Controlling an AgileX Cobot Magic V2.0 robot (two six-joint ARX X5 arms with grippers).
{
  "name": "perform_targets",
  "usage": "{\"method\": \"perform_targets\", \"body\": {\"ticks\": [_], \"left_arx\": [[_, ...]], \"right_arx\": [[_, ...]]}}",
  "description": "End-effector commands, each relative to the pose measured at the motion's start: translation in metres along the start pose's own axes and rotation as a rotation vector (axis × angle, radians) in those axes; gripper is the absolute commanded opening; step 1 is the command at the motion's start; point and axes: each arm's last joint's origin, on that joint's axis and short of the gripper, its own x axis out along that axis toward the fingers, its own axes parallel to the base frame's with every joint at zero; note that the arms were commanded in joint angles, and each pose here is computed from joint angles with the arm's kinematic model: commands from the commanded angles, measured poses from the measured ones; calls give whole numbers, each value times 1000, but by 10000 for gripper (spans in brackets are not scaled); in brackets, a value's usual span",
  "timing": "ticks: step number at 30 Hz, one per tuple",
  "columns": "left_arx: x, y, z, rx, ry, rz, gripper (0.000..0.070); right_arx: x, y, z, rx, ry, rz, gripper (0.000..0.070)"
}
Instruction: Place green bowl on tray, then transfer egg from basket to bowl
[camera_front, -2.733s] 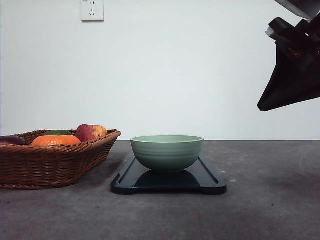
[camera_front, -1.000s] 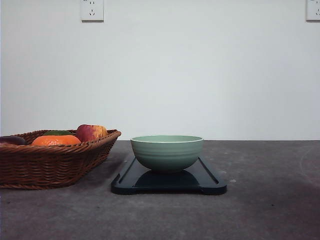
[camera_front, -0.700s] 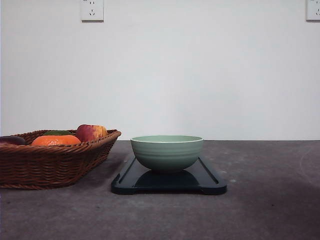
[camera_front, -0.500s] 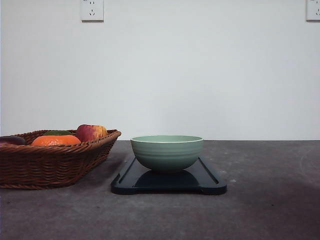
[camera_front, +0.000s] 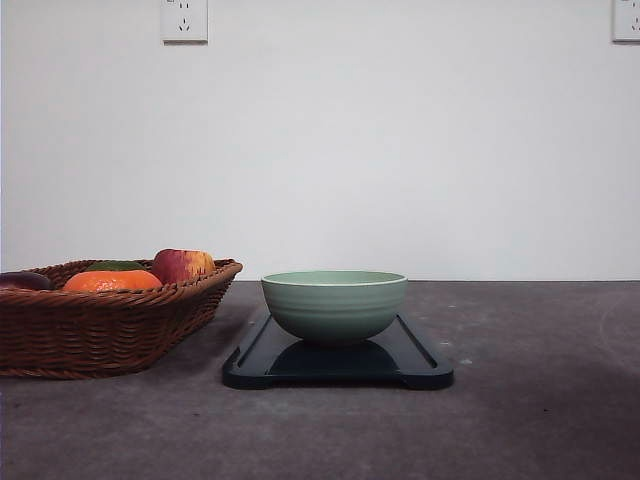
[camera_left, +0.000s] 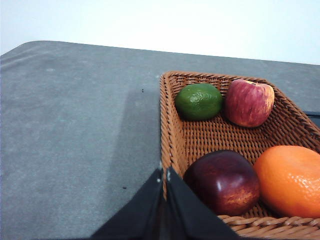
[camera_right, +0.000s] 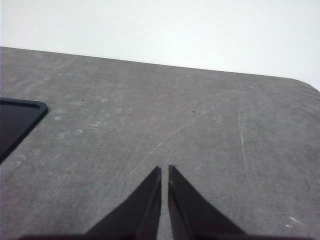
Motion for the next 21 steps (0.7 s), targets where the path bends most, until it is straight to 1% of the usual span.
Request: {"method": "perform_targets", "body": {"ticks": [1,21], "left_arx": [[2,1,-7,13,26,2,0],[2,1,-7,13,26,2,0]], "right_arx": [[0,0,0,11,-10,0,17],[0,0,0,11,-10,0,16]]}}
